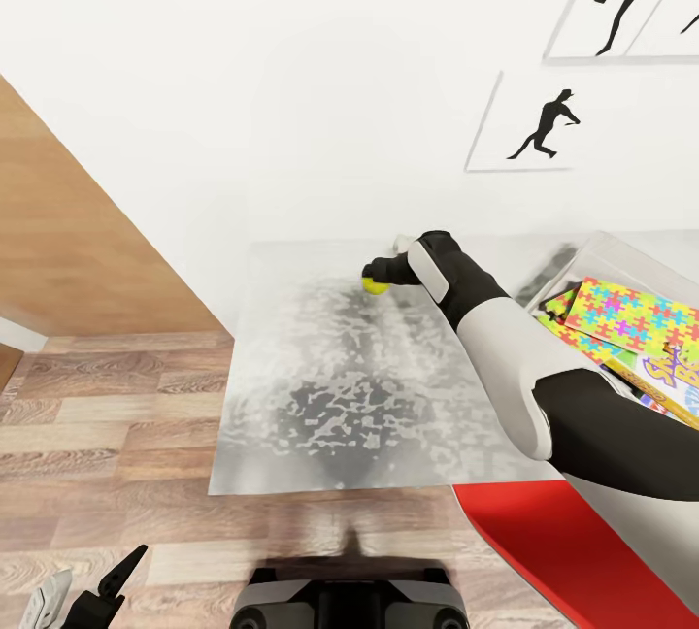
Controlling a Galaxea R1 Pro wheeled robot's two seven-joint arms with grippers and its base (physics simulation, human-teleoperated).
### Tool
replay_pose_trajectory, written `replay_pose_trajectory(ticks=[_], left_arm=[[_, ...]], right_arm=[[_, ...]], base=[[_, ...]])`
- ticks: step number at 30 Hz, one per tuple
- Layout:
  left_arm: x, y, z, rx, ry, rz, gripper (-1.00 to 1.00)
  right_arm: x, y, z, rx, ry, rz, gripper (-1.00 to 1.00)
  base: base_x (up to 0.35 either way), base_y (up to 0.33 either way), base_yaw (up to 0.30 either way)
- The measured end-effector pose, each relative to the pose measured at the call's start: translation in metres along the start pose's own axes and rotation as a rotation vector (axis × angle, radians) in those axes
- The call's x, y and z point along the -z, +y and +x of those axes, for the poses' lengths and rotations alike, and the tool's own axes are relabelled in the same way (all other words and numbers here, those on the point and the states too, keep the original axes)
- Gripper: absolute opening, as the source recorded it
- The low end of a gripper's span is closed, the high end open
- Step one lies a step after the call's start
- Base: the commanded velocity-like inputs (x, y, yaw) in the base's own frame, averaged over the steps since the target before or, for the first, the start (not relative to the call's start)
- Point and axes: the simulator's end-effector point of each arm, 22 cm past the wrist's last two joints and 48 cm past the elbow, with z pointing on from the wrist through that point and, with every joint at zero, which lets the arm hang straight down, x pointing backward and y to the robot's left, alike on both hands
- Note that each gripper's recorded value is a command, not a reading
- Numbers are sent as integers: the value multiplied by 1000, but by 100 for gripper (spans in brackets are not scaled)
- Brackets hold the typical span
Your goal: Put all the toys in the child's room - the three board games (two on the bed and one on the table), the two jigsaw puzzles on the table, and the tennis ball on the table - inside the toy box on the table in the child's room.
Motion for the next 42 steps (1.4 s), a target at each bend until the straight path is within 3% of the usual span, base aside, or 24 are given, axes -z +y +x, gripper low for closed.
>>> replay_pose_trajectory(ticks=[34,40,42], left_arm=[[-1,1,1,1,3,-1,100],[-1,1,0,2,2,-1,100],[-1,1,0,2,2,-1,100]], right_arm=[[3,2,-3,2,-3,-4,-100],[17,14,-7,18,-8,-39,-100],[40,18,-3,34,-39,-78,-100]], base=[[0,0,0],[0,0,0],[0,0,0]])
